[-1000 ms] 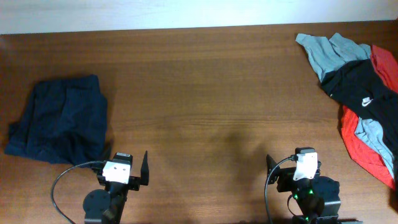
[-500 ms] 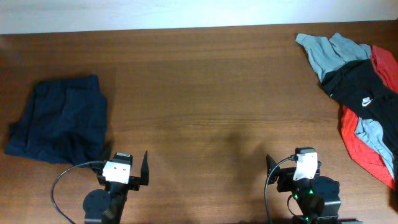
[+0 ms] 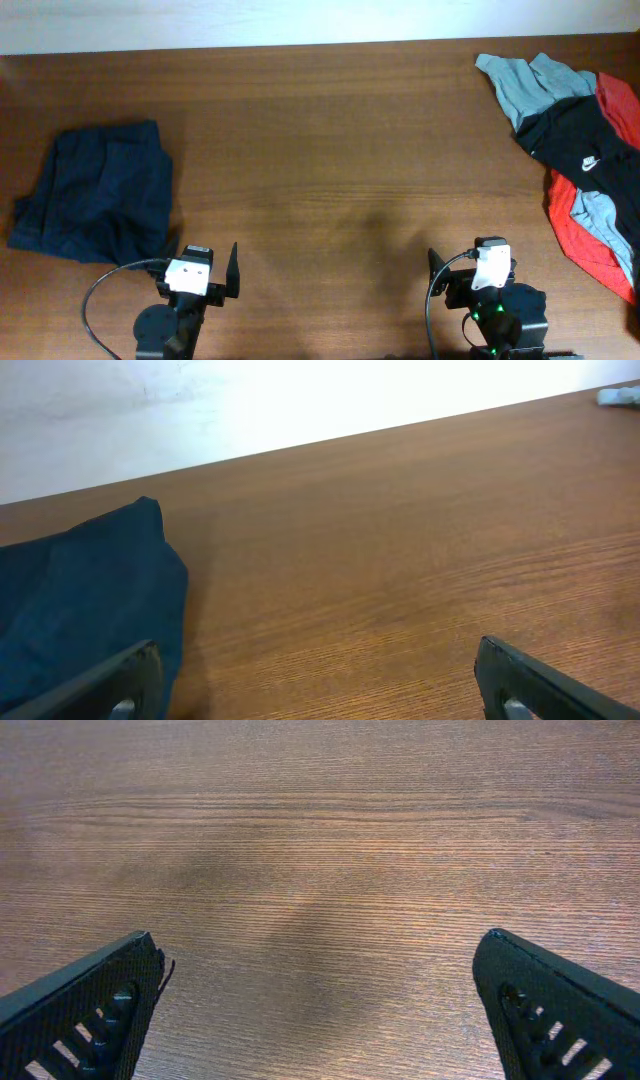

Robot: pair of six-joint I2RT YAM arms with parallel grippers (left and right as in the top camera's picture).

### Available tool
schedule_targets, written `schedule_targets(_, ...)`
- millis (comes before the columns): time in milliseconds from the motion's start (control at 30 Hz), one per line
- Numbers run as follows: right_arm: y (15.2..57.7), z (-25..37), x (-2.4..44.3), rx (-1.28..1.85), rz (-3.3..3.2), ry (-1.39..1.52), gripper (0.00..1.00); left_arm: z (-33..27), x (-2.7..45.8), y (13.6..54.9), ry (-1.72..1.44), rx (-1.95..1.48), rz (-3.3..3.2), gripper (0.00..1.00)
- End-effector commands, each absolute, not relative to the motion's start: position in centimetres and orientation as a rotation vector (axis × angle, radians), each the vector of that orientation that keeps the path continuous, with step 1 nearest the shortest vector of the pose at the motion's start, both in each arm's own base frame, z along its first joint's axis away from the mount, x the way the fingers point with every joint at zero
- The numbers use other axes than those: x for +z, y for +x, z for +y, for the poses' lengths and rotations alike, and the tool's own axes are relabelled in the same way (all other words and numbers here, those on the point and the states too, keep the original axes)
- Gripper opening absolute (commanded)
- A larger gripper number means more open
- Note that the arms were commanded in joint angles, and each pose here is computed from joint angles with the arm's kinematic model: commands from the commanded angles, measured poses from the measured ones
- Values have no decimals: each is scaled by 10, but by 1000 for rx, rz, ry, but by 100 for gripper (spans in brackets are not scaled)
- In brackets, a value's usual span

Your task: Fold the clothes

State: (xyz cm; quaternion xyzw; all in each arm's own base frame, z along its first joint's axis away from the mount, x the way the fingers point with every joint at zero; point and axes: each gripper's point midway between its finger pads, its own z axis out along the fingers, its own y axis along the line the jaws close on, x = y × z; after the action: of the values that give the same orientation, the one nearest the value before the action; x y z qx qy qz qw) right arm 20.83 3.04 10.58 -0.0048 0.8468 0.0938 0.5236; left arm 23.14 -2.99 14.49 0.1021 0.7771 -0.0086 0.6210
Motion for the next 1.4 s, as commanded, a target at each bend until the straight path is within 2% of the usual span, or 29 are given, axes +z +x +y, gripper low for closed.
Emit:
schedule_targets(0, 208, 30, 104, 230, 2026, -1, 99, -34, 142, 231, 240, -48, 1783, 99)
schedule_targets(167, 210, 30, 108, 230, 2011, -3, 99, -46, 154, 231, 285, -106, 1727, 99)
schedule_targets(233, 212, 48, 121, 333, 1954, -77, 99, -64, 157, 226, 364, -201, 1703, 99)
schedule_targets(333, 203, 85, 141, 548, 1869, -248, 99, -87, 186, 219, 471, -304, 1555, 100)
schedule_targets(467, 202, 94, 157, 588, 1797, -304, 99, -88, 209, 219, 459, -309, 1470, 99)
schedule_targets(667, 201, 75, 243, 446, 1607, -253, 99, -83, 272, 220, 407, -307, 1433, 99)
schedule_targets(733, 201, 63, 273, 385, 1607, -195, 99, -76, 291, 232, 367, -284, 1523, 99)
schedule_targets(833, 209, 56, 291, 361, 1708, -147, 99, -78, 314, 260, 357, -304, 1705, 99)
schedule_targets(1033, 245, 53, 289, 398, 2168, -19, 99, -87, 344, 316, 356, -378, 2036, 99)
schedule_targets(1133, 262, 62, 274, 460, 2331, -12, 99, -89, 345, 329, 353, -395, 2110, 99)
schedule_targets(1233, 279, 64, 220, 499, 2576, 59, 99, -99, 333, 336, 379, -471, 2164, 99)
schedule_targets(1367, 307, 37, 216, 433, 2603, 290, 99, -98, 323, 330, 373, -479, 2218, 99)
